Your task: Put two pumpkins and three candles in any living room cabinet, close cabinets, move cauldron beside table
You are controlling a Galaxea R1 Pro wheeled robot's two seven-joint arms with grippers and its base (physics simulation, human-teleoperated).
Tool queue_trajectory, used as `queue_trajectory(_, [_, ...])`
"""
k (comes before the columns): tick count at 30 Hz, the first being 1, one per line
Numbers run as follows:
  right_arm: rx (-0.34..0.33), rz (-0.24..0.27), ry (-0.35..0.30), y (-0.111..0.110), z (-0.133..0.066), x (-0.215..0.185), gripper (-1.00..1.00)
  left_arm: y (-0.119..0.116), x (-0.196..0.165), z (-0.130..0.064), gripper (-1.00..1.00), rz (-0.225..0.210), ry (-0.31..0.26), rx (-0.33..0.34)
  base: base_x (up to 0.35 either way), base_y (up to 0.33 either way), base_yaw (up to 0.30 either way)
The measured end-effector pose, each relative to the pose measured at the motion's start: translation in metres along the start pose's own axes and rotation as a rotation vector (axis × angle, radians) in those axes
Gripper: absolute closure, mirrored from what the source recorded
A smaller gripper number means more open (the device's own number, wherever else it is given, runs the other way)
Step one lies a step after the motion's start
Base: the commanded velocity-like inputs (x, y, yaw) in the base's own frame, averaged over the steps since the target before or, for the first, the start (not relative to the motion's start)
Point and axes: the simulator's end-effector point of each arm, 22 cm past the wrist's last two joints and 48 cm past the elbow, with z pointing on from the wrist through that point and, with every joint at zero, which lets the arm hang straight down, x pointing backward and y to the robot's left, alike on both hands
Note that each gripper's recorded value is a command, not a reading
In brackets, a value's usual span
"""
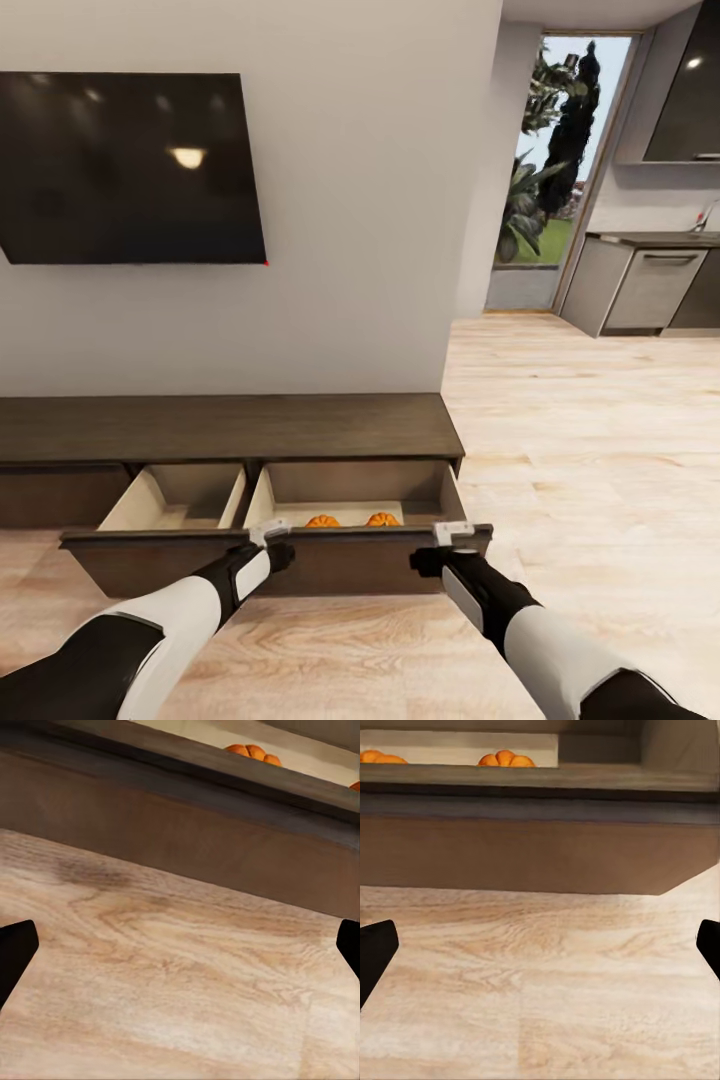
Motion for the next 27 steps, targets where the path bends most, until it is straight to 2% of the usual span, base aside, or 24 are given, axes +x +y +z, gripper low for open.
queue_trajectory(1, [0.001,0.005,-0.024,0.001,0.003,0.000,-1.00,0.004,0.005,0.003,-1.00,0.000,0.000,-0.008,0.000,0.000,0.000])
queue_trajectory(8, [-0.005,0.010,-0.022,0.010,0.014,0.019,-1.00,0.005,0.020,0.014,-1.00,0.017,0.002,-0.011,0.000,0.000,0.000])
queue_trajectory(13, [-0.013,0.017,-0.051,0.016,0.021,0.021,-1.00,-0.015,0.026,0.018,-1.00,0.121,-0.026,0.007,0.000,0.000,0.000])
queue_trajectory(16, [-0.013,0.025,-0.093,0.016,0.024,0.018,-1.00,-0.024,0.026,0.021,-1.00,0.162,-0.060,0.016,0.000,0.000,0.000])
queue_trajectory(19, [-0.014,0.031,-0.129,0.016,0.028,0.016,-1.00,-0.030,0.027,0.025,-1.00,0.173,-0.080,0.025,0.000,0.000,0.000])
queue_trajectory(27, [-0.019,0.043,-0.201,0.017,0.037,0.019,-1.00,-0.042,0.025,0.033,-1.00,0.170,-0.157,0.041,0.000,0.000,0.000])
